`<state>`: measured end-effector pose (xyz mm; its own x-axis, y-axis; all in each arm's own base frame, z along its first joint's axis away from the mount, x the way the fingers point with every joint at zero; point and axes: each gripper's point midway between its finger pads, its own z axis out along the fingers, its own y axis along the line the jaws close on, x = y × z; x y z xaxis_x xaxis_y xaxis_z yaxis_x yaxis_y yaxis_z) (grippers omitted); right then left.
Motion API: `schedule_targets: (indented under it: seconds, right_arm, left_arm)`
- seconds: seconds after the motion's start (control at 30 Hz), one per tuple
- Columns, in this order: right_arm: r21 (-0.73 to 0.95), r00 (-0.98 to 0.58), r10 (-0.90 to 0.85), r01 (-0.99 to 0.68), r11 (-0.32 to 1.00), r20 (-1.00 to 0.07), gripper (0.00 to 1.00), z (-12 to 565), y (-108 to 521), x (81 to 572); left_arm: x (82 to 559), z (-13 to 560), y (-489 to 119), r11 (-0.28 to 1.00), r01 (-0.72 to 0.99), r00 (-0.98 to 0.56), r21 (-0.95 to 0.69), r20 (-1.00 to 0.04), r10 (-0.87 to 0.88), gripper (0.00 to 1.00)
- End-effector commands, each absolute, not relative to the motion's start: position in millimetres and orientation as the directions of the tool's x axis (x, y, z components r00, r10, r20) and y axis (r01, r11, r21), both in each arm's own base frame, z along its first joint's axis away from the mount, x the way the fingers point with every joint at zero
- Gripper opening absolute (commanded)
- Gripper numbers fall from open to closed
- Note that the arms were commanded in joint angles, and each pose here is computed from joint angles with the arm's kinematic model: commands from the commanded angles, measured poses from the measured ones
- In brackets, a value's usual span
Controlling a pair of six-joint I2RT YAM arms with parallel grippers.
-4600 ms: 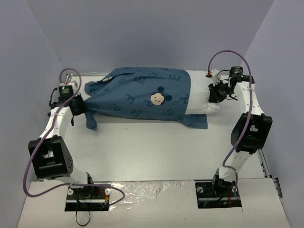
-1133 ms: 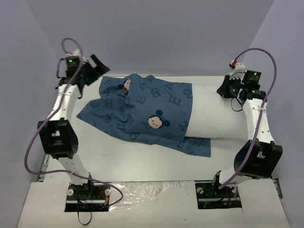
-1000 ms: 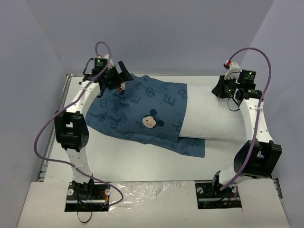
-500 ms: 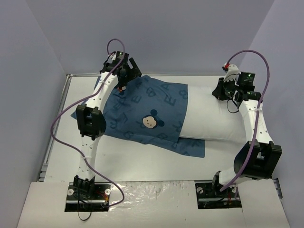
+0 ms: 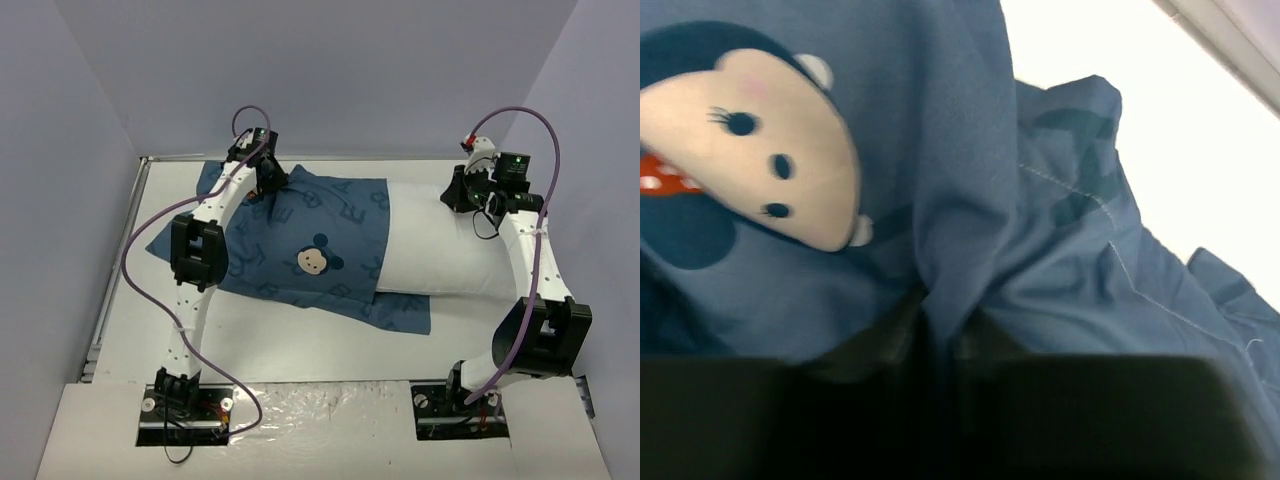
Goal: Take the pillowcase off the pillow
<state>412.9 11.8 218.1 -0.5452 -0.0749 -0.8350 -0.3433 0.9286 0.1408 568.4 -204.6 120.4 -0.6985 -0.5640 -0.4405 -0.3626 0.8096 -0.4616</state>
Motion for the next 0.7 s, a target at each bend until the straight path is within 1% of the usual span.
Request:
schedule_targets:
  seconds: [0.0, 0.03, 0.07, 0.1, 0.2, 0.23, 0.27, 0.3, 0.33, 0.37, 0.4, 0.43, 0.47, 0.53, 0.67]
  right_arm:
    - [0.110, -0.466, -0.088, -0.381, 0.918, -0.880, 0.00, 253.4, 18.6, 413.0]
    - [0.105, -0.455, -0.089, -0.384, 0.918, -0.886, 0.00, 258.2, 18.7, 414.1]
    - [0.103, -0.451, -0.088, -0.382, 0.918, -0.888, 0.00, 261.3, 17.9, 415.1]
    - [0.094, -0.432, -0.087, -0.379, 0.921, -0.898, 0.00, 270.2, 15.7, 417.7]
    - [0.075, -0.401, -0.075, -0.346, 0.935, -0.913, 0.00, 286.9, 4.4, 423.4]
    - [0.074, -0.394, -0.065, -0.325, 0.943, -0.917, 0.00, 290.9, -4.3, 424.9]
    - [0.068, -0.385, -0.061, -0.312, 0.947, -0.921, 0.00, 295.2, -9.1, 425.7]
    - [0.063, -0.374, -0.055, -0.297, 0.953, -0.926, 0.00, 299.2, -14.8, 427.9]
    - [0.059, -0.365, -0.046, -0.272, 0.960, -0.930, 0.00, 303.9, -24.8, 428.8]
    - [0.057, -0.362, -0.044, -0.265, 0.963, -0.931, 0.00, 304.7, -28.5, 429.8]
    - [0.055, -0.361, -0.044, -0.258, 0.965, -0.932, 0.00, 305.0, -31.6, 430.3]
    - [0.057, -0.365, -0.039, -0.249, 0.967, -0.930, 0.00, 303.1, -35.8, 430.8]
    - [0.058, -0.368, -0.036, -0.241, 0.969, -0.929, 0.00, 301.8, -39.1, 430.7]
    - [0.056, -0.375, -0.035, -0.228, 0.972, -0.927, 0.00, 298.7, -43.3, 428.6]
    - [0.043, -0.381, -0.025, -0.170, 0.985, -0.924, 0.00, 295.4, -60.2, 421.9]
  left_arm:
    - [569.9, 184.4, -153.7, 0.815, -0.358, -0.599, -0.456, -0.557, -0.575, 0.07]
    - [571.4, 192.0, -135.6, 0.811, -0.369, -0.576, -0.453, -0.574, -0.582, 0.03]
    - [567.7, 189.8, -123.1, 0.817, -0.383, -0.574, -0.431, -0.581, -0.576, 0.02]
    - [563.0, 211.1, -109.2, 0.827, -0.372, -0.549, -0.422, -0.618, -0.563, 0.02]
    - [548.9, 240.3, -55.3, 0.824, -0.418, -0.473, -0.381, -0.684, -0.556, 0.02]
    - [546.3, 249.3, -40.2, 0.818, -0.433, -0.438, -0.379, -0.705, -0.558, 0.02]
    - [536.7, 273.1, -13.6, 0.798, -0.452, -0.377, -0.398, -0.726, -0.575, 0.02]
    - [527.4, 260.6, 0.6, 0.788, -0.483, -0.382, -0.381, -0.719, -0.581, 0.02]
    - [523.8, 266.0, 11.2, 0.780, -0.489, -0.354, -0.391, -0.728, -0.587, 0.02]
    - [511.1, 282.9, 45.9, 0.746, -0.526, -0.286, -0.409, -0.741, -0.608, 0.02]
    - [504.8, 281.8, 57.1, 0.732, -0.543, -0.269, -0.412, -0.740, -0.617, 0.02]
    - [496.6, 268.7, 67.7, 0.716, -0.565, -0.269, -0.410, -0.728, -0.630, 0.02]
    - [486.4, 275.4, 85.7, 0.694, -0.578, -0.236, -0.428, -0.727, -0.645, 0.02]
    - [473.7, 260.2, 100.3, 0.673, -0.608, -0.239, -0.422, -0.711, -0.662, 0.02]
    - [447.2, 250.4, 128.0, 0.641, -0.649, -0.220, -0.409, -0.706, -0.673, 0.02]
